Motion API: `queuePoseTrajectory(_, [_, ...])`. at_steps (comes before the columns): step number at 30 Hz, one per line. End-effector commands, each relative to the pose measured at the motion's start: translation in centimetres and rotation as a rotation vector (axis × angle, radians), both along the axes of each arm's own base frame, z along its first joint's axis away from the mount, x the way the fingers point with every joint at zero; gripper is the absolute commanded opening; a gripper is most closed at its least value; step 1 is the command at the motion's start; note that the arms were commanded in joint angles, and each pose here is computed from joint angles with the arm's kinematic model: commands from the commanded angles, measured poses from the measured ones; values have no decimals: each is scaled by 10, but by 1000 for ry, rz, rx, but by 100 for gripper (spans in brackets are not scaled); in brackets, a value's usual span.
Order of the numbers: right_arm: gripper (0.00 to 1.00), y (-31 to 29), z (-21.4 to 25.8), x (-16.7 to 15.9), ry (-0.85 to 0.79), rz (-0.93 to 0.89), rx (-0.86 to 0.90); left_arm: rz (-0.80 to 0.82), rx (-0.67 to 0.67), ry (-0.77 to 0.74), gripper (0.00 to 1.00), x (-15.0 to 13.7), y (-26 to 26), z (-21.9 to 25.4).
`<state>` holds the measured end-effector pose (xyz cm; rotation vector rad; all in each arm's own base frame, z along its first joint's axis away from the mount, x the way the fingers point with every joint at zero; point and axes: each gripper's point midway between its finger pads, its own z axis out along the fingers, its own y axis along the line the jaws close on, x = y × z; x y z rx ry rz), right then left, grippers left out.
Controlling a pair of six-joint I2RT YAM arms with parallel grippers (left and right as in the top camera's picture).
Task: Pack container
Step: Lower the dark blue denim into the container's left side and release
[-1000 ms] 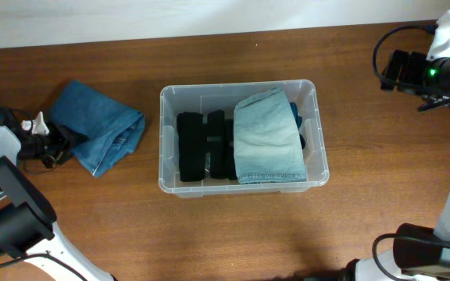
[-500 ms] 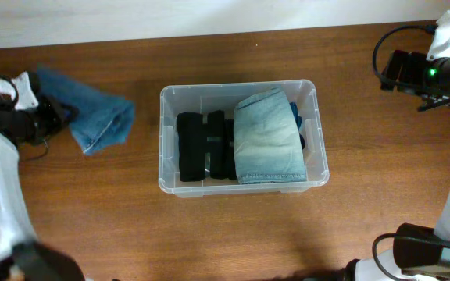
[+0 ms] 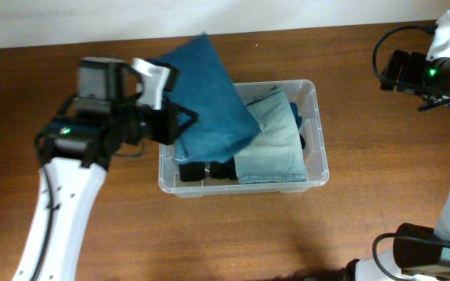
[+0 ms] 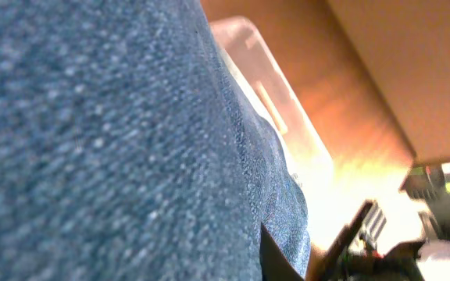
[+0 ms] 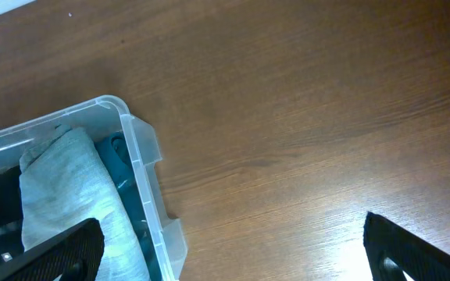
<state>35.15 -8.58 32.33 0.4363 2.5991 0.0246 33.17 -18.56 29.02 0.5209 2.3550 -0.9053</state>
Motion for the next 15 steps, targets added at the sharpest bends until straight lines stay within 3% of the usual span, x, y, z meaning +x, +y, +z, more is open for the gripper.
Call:
queuePoseTrajectory(1, [99, -1, -2, 0, 6, -7, 6, -94, 10, -17, 1, 1, -21, -8])
queuePoseTrajectory(11, [99, -1, -2, 0, 6, -7, 6, -218, 117, 249, 1, -8, -34, -97])
queuePoseTrajectory(15, [98, -1, -2, 0, 5, -7, 5, -212, 161, 273, 1, -5, -22, -111])
